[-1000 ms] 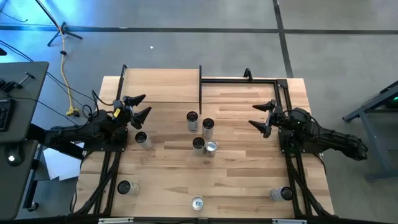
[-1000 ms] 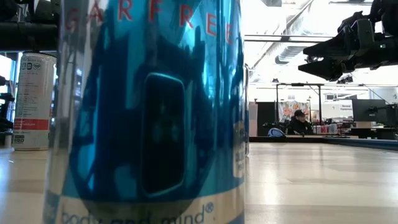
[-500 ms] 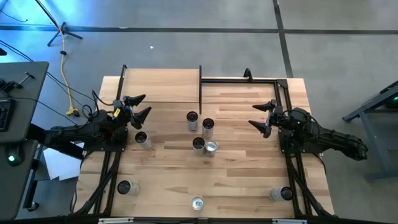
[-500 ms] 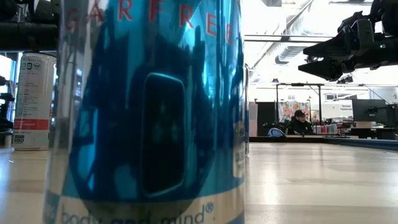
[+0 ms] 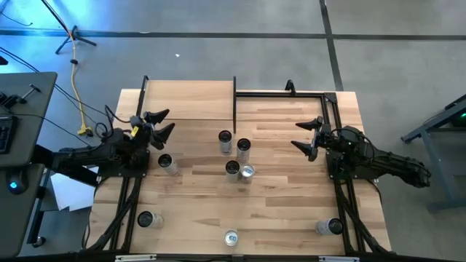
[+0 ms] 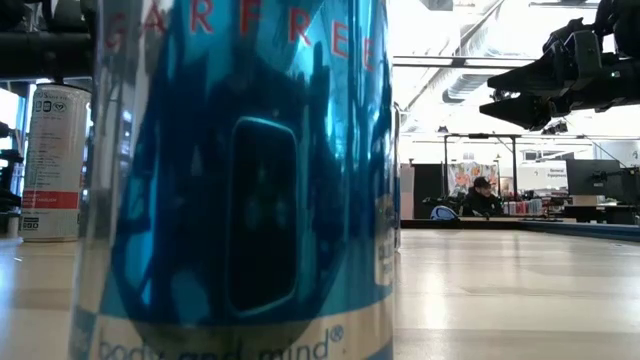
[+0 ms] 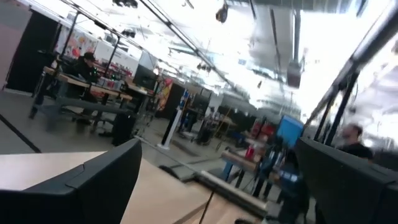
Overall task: Place canned beverage on shelf
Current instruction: Put the top white pink soda can on the shelf
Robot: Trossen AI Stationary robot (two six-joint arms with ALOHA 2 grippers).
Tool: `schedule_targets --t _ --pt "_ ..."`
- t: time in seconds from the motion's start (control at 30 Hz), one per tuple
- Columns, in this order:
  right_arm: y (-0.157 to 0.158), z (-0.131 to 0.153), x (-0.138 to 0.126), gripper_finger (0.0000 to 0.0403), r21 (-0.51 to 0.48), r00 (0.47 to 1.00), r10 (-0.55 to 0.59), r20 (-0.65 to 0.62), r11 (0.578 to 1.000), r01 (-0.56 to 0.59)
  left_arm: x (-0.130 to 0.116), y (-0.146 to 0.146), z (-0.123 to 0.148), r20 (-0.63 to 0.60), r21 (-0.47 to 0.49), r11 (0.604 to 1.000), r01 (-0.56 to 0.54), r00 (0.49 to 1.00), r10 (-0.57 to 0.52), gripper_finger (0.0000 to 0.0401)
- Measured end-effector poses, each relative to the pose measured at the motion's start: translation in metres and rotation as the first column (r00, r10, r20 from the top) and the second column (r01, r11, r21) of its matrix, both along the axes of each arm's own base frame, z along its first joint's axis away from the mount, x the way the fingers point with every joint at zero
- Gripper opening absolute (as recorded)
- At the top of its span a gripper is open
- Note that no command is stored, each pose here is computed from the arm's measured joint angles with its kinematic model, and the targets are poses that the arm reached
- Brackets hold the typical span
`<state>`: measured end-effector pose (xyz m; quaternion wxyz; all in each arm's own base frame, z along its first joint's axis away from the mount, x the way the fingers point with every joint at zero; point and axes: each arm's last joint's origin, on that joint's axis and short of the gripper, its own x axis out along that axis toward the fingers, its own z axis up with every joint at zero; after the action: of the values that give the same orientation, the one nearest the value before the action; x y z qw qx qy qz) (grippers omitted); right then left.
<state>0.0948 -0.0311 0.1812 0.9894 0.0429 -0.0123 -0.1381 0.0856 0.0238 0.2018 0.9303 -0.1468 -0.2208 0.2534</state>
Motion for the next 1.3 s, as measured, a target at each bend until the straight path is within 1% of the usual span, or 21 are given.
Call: schedule_targets --t 0.1,0.2,0.27,0.33,0.4,0.5,0.6,0.73,0.8,0.87,0.97,1.03,1.1,1.17,1.3 --pt "0.000 0.000 0.000 0.0387 0.000 1.000 0.000 -0.001 1.000 0.000 -0.003 0.001 0.005 0.089 -0.044 0.999 -0.012 0.996 0.016 0.0400" --pt "0.000 0.000 0.000 0.0387 0.000 1.000 0.000 -0.001 1.000 0.000 -0.003 0.000 0.006 0.109 -0.047 0.999 0.004 0.994 0.001 0.0400" --pt "0.000 0.000 0.000 0.0387 0.000 1.000 0.000 -0.001 1.000 0.000 -0.001 -0.002 0.005 0.098 -0.035 0.997 0.064 0.993 -0.061 0.0400" --pt "0.000 0.000 0.000 0.0387 0.000 1.000 0.000 -0.001 1.000 0.000 0.001 -0.004 0.005 0.104 -0.049 0.989 0.140 0.985 -0.135 0.0400" --pt "0.000 0.000 0.000 0.0387 0.000 1.000 0.000 -0.001 1.000 0.000 0.003 -0.005 0.008 0.104 -0.063 0.982 0.179 0.980 -0.172 0.0400" --pt "0.000 0.000 0.000 0.0387 0.000 1.000 0.000 -0.001 1.000 0.000 0.007 -0.008 0.015 0.079 -0.066 0.972 0.226 0.972 -0.220 0.0400" --pt "0.000 0.000 0.000 0.0387 0.000 1.000 0.000 -0.001 1.000 0.000 0.015 -0.012 0.024 0.030 -0.064 0.955 0.288 0.957 -0.287 0.0400" --pt "0.000 0.000 0.000 0.0387 0.000 1.000 0.000 -0.001 1.000 0.000 0.028 -0.017 0.036 -0.059 -0.056 0.951 0.303 0.950 -0.306 0.0400" --pt "0.000 0.000 0.000 0.0387 0.000 1.000 0.000 -0.001 1.000 0.000 0.035 -0.019 0.038 -0.124 -0.067 0.958 0.279 0.950 -0.285 0.0400" --pt "0.000 0.000 0.000 0.0387 0.000 1.000 0.000 -0.001 1.000 0.000 0.042 -0.020 0.039 -0.196 -0.079 0.972 0.219 0.953 -0.231 0.0400" --pt "0.000 0.000 0.000 0.0387 0.001 1.000 0.000 -0.001 1.000 0.000 0.051 -0.019 0.038 -0.310 -0.095 0.994 0.050 0.947 -0.077 0.0400" --pt "0.000 0.000 0.000 0.0387 0.000 1.000 0.000 -0.002 1.000 0.000 0.055 -0.019 0.040 -0.370 -0.088 0.994 -0.072 0.928 0.034 0.0400" --pt "0.000 0.000 0.000 0.0387 0.001 1.000 0.000 -0.001 1.000 0.000 0.057 -0.019 0.046 -0.406 -0.076 0.984 -0.164 0.906 0.119 0.0400" --pt "0.000 0.000 0.000 0.0387 0.000 1.000 0.000 -0.002 1.000 0.000 0.060 -0.022 0.053 -0.439 -0.062 0.978 -0.198 0.886 0.151 0.0400" --pt "0.000 0.000 0.000 0.0387 0.000 1.000 0.000 -0.002 1.000 0.000 0.068 -0.031 0.075 -0.471 -0.054 0.984 -0.167 0.874 0.123 0.0400"
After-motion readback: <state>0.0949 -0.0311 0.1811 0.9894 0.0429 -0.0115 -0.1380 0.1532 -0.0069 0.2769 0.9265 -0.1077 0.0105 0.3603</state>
